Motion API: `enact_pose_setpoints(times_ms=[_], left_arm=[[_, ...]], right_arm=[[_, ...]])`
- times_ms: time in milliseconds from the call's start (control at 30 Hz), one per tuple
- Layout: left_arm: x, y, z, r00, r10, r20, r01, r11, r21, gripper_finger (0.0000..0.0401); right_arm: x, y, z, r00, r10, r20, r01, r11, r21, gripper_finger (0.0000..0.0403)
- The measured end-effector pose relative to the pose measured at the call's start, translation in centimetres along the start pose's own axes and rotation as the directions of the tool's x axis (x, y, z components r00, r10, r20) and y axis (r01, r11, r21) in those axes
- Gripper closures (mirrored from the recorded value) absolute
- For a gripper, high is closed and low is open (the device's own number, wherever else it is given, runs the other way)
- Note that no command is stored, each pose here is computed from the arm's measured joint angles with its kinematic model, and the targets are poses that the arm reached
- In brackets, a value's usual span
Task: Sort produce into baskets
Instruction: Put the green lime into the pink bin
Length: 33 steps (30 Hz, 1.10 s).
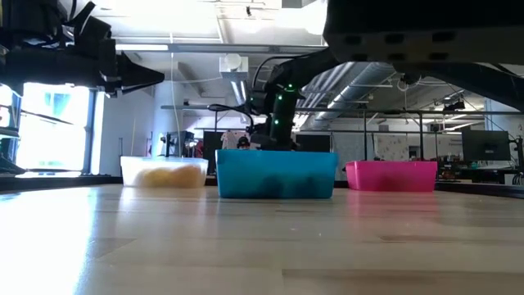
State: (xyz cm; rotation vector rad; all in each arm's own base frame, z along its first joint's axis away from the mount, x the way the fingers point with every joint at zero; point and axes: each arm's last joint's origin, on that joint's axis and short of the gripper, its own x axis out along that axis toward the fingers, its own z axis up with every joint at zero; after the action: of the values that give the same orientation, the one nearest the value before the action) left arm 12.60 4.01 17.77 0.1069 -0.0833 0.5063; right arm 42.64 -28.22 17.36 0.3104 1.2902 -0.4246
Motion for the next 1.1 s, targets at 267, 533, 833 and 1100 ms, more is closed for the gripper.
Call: enact_pose_setpoints(times_ms=[267, 533, 833, 1100], left_arm=[[0.0, 0.0, -0.2, 1.0, -0.002, -0.018, 0.002, 1.0, 0.011, 0.0339], [0.0, 0.0, -0.2, 1.0, -0.002, -0.019, 0.002, 1.0, 0.001, 0.0339], [0.0, 0.0, -0.4, 0.999, -0.004, -0.037, 0.004, 1.0, -0.002, 0.0339], [0.0, 0.0, -0.4, 0.999, -0.004, -0.045, 0.004, 1.0, 0.0, 0.0339]], right_arm=[[-0.3, -0.4, -0.2, 0.997, 0.073, -0.008, -0.073, 0.997, -0.002, 0.0317], [-5.2, -0.7, -0.6, 1.0, 0.005, 0.024, -0.006, 1.0, 0.006, 0.0401], [-14.5, -1.3, -2.3, 0.99, -0.082, 0.115, 0.073, 0.994, 0.077, 0.0403], [-19.8, -1.1, -5.1, 0.992, -0.096, 0.085, 0.083, 0.986, 0.141, 0.0403]])
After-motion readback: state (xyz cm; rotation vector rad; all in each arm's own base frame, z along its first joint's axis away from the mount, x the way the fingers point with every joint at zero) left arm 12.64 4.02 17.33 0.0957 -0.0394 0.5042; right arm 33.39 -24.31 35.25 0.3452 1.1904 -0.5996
